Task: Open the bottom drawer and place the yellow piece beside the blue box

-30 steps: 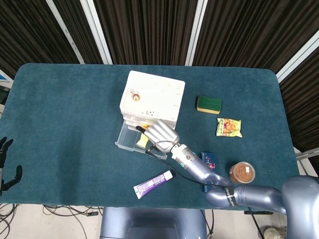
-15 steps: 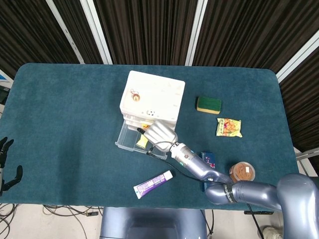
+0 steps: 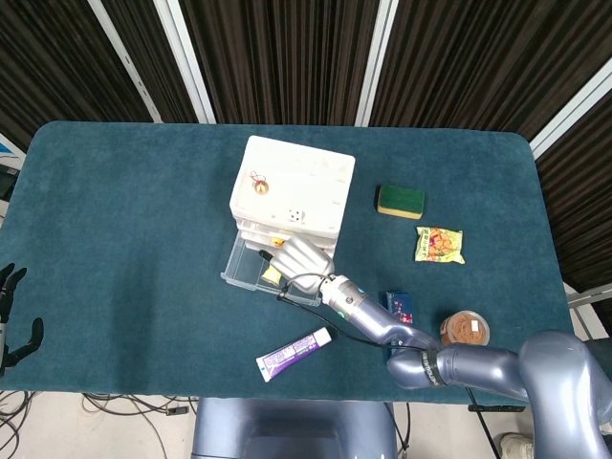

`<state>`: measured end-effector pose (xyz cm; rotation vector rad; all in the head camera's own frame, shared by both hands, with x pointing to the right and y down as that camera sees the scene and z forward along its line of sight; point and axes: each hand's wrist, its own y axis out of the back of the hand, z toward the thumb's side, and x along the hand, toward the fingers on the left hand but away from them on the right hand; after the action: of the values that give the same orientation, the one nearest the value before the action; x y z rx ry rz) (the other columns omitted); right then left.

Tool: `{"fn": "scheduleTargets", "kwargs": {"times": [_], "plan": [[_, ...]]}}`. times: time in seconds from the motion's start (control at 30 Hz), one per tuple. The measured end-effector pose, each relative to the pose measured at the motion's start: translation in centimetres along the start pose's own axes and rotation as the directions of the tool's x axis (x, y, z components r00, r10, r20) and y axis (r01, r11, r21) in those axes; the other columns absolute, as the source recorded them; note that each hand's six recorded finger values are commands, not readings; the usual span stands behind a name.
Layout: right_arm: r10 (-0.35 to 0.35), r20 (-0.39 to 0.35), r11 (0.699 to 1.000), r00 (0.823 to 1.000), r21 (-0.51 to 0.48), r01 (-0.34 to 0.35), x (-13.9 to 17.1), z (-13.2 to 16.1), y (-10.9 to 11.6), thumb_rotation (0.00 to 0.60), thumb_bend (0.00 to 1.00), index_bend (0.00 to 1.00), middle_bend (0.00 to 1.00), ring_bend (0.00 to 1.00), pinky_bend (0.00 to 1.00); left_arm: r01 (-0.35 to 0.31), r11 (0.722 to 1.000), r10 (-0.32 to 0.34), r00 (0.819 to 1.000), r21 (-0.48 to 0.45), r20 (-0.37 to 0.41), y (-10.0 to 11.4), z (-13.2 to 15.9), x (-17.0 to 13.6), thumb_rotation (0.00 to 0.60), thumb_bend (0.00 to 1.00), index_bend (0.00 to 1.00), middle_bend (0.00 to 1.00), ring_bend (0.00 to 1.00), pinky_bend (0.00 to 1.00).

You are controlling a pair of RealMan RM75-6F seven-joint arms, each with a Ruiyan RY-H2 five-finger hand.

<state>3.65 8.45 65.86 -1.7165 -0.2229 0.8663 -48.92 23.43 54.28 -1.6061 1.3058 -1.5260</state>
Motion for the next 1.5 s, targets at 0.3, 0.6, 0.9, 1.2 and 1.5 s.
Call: {"fn": "scheduleTargets", "kwargs": {"times": [0.3, 0.6, 0.9, 1.2, 1.5], "plan": [[0.002, -0.002, 1.000, 1.000, 0.017, -0.002, -0.3, 0.3, -0.2, 0.600, 0.16, 0.27, 1.00, 1.00, 1.00, -0.001, 1.000, 0.001, 1.000, 0.002, -0.001, 0.0, 0.0, 0.0, 0.600, 0.48, 0.07, 0.00, 0.00, 0.00], [0.012, -0.011, 0.999, 1.000, 0.038, -0.012, -0.8, 0.7, -0.3, 0.600, 0.16, 0.31, 1.00, 1.00, 1.00, 0.000, 1.000, 0.000, 1.000, 0.003, -0.003, 0.0, 0.0, 0.0, 0.600, 0.48, 0.07, 0.00, 0.00, 0.00], [0.027, -0.032, 0.996, 0.999, 0.087, -0.024, -1.4, 1.3, -0.3, 0.600, 0.16, 0.35, 1.00, 1.00, 1.00, 0.001, 1.000, -0.001, 1.000, 0.001, -0.003, 0.0, 0.0, 0.0, 0.600, 0.48, 0.07, 0.00, 0.00, 0.00], [0.048, -0.045, 0.991, 0.998, 0.128, -0.042, -2.2, 2.0, -0.4, 0.600, 0.18, 0.38, 1.00, 1.00, 1.00, 0.001, 1.000, -0.001, 1.000, -0.001, -0.004, 0.0, 0.0, 0.0, 0.600, 0.48, 0.07, 0.00, 0.00, 0.00], [0.076, -0.040, 0.986, 0.996, 0.149, -0.070, -2.9, 2.2, -0.7, 0.600, 0.18, 0.39, 1.00, 1.00, 1.00, 0.003, 1.000, -0.003, 1.000, -0.003, -0.005, 0.0, 0.0, 0.0, 0.600, 0.48, 0.07, 0.00, 0.00, 0.00]]}}
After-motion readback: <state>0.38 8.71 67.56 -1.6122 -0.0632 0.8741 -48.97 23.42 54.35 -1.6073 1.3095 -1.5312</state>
